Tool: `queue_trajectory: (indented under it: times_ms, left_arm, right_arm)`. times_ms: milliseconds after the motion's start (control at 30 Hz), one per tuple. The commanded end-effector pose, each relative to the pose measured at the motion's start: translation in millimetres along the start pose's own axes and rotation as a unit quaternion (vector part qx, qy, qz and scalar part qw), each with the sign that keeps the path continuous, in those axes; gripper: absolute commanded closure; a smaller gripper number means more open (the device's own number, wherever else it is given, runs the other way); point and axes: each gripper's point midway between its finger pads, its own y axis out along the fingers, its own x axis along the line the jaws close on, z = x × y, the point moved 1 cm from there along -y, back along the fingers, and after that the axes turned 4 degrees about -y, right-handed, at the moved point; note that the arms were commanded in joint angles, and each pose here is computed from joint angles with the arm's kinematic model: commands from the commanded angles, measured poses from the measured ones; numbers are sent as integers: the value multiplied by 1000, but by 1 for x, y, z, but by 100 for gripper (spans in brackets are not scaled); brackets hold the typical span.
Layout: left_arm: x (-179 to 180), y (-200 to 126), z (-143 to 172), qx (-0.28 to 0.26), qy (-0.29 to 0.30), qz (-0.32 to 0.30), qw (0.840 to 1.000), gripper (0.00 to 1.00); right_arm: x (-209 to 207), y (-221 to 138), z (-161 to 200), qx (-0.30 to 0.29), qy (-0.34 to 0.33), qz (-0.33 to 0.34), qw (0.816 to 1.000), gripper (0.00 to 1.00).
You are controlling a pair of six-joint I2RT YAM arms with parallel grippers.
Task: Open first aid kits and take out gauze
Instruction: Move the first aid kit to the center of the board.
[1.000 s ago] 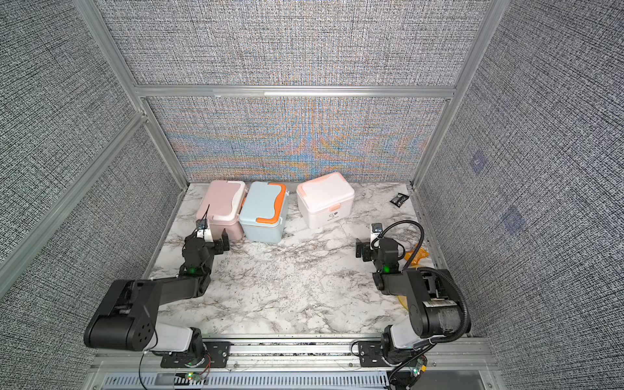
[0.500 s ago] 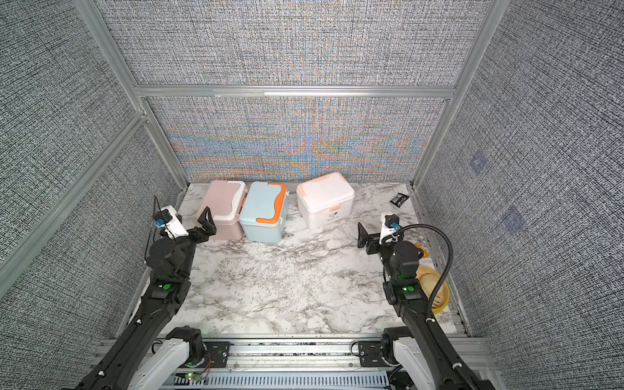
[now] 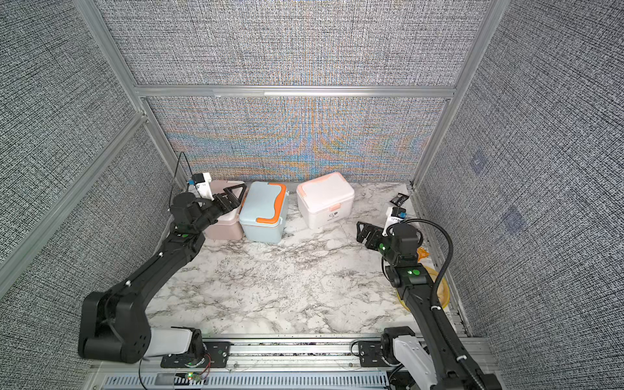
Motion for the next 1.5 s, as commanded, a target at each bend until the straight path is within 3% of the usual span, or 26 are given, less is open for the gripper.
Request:
queue_trajectory:
  times_ms: [0, 133, 400, 633, 800, 1167, 1467]
  left_arm:
    - [-31, 33, -8, 26, -72, 135, 988, 0]
    - [-24, 82, 14, 67, -100, 124, 985, 0]
    - [-43, 147, 65, 154, 1, 18, 988, 0]
    - [-37, 198, 115, 264, 118, -75, 954, 0]
    - [-21, 227, 135, 293, 134, -84, 943, 0]
    - [-36, 246, 171, 301, 139, -27, 943, 2]
    - [-79, 217, 212, 342, 118, 11, 932, 5]
  right_arm:
    - [18, 15, -4, 21, 40, -55, 997, 1]
    - [15, 44, -2, 62, 69, -52, 994, 1]
    - [16, 80, 2, 111, 85, -59, 989, 1]
    - [11, 98, 9, 143, 97, -49, 984, 1]
    - [14, 112, 4, 155, 96, -49, 982, 1]
    - [7, 138, -2, 169, 99, -34, 980, 12]
    - [-27, 142, -7, 174, 116, 21, 978, 10]
